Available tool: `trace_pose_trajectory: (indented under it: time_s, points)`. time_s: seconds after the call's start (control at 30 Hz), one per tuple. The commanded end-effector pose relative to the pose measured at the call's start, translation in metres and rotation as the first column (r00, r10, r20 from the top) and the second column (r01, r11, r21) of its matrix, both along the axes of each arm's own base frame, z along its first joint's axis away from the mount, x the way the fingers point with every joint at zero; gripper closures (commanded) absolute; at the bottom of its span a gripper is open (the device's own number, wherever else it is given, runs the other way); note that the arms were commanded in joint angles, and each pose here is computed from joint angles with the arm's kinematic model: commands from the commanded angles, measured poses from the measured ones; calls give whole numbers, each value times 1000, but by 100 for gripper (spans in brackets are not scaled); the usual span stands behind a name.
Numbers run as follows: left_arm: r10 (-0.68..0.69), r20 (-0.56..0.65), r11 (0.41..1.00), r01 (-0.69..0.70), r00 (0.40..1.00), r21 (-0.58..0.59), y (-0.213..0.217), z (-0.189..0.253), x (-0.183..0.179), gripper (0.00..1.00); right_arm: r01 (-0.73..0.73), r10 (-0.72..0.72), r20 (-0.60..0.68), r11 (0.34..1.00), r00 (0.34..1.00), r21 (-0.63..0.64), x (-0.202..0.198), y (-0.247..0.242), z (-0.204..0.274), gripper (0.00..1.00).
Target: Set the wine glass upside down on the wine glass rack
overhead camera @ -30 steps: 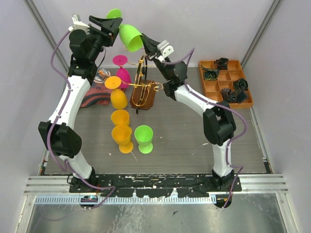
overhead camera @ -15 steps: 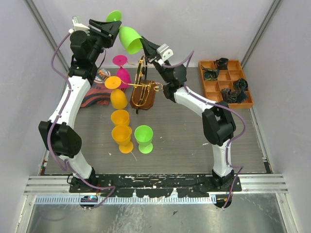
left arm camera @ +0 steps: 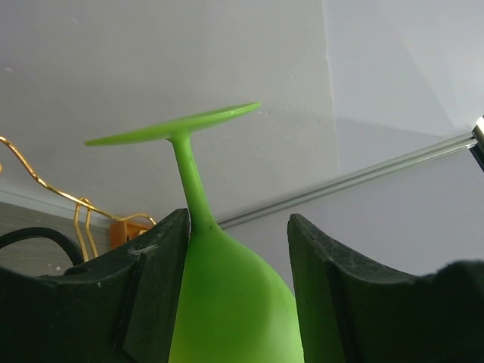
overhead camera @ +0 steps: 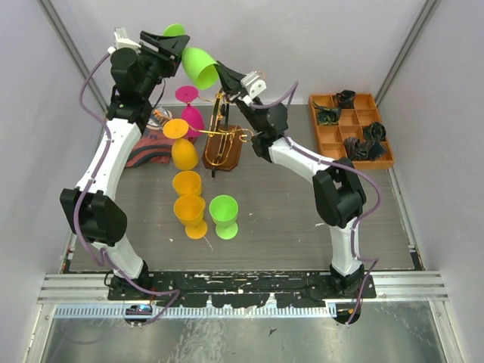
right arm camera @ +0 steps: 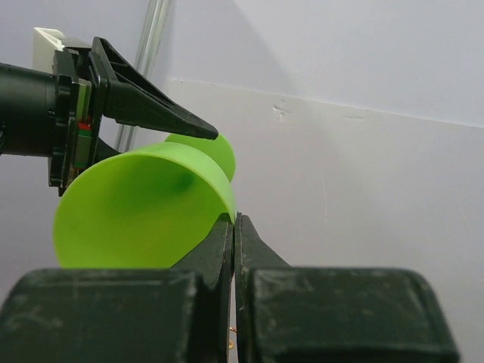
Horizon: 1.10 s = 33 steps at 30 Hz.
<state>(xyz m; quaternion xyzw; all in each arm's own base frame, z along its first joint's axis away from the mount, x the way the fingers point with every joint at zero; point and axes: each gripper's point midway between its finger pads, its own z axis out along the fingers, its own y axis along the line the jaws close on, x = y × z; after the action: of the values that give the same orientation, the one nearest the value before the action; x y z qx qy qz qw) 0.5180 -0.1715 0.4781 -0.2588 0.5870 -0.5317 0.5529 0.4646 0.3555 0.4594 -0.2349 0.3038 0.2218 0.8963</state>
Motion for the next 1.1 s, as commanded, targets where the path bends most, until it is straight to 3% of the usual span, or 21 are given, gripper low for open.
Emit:
trace_pose_trajectory:
  time_s: [0.0,0.23,0.7,0.77,0.87,1.07]
  points:
    - [8,8,999,-8,1000,39,0,4,-6,39,1,-9,118,998,993,67,-35,-15,52,100]
    - [26,3,999,-26,1000,38,2,1,-4,43,-14,7,111,998,994,60,-37,-12,49,100]
    - [20,38,1000,-21,999,4,5,6,-1,89,-61,60,102,998,993,12,-44,-3,37,100]
    - [23,49,1000,-23,999,3,7,8,-1,94,-55,54,97,998,994,15,-44,-5,35,91]
    - [25,87,1000,-26,996,6,11,16,-2,99,-41,38,97,999,995,23,-44,-8,36,68]
    - [57,220,994,-77,974,82,30,37,2,100,17,-21,86,999,996,47,-41,-23,38,32]
